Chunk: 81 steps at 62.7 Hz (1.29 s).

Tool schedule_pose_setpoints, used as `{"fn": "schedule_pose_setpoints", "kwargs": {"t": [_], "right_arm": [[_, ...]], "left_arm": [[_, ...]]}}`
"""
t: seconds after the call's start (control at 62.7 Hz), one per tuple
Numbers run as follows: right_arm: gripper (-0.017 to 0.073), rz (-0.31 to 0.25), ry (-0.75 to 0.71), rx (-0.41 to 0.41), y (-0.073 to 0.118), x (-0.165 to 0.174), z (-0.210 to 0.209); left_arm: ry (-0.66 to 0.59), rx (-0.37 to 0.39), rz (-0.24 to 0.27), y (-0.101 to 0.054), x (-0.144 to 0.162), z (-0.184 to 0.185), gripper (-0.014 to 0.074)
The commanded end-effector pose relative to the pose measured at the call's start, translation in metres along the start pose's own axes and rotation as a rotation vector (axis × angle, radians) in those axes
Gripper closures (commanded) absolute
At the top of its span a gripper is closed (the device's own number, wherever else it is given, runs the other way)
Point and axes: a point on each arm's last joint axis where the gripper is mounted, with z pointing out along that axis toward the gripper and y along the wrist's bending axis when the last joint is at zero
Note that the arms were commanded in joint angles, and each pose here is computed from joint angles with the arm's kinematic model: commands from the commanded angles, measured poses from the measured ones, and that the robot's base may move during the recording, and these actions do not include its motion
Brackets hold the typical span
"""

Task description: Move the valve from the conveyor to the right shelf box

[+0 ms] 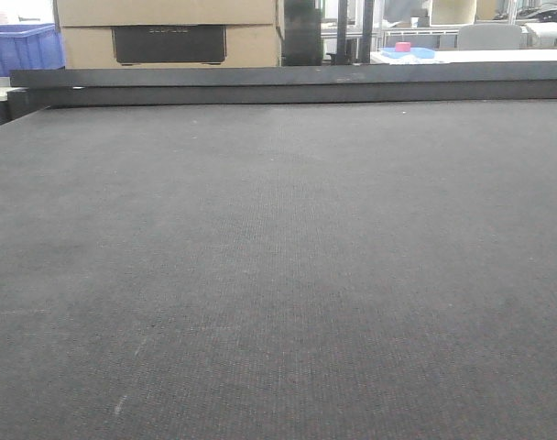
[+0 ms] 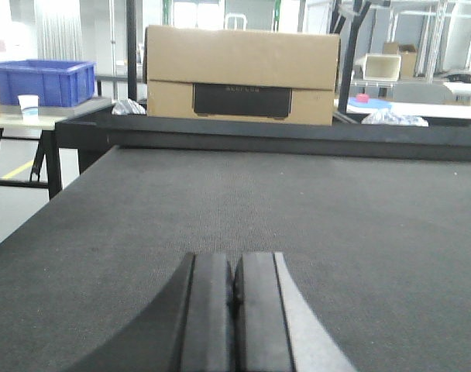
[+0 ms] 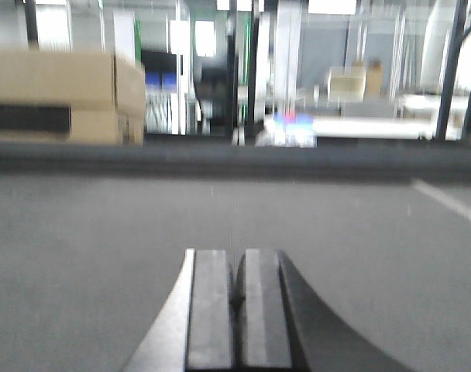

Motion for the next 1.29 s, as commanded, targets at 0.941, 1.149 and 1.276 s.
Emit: {"fn": "schedule_pose_setpoints", "kwargs": {"t": [0.941, 1.149, 1.276], "right_arm": [[0.0722, -0.019, 1.209, -0.044, 0.011, -0.117, 0.143], [0.0722, -0.018, 1.381, -0.040, 0.010, -0.090, 0.182], [0.0711, -0.017, 1.417, -0.040, 0.009, -0.081, 0.198]], "left_arm": [[0.848, -0.022, -0.042, -0.004, -0.154, 0.165, 0.0704], [0.934, -0.023, -0.047, -0.004, -0.137, 0.185, 0.0704], [0.981, -0.024, -0.047, -0.004, -0.131, 0.186, 0.0704]]}}
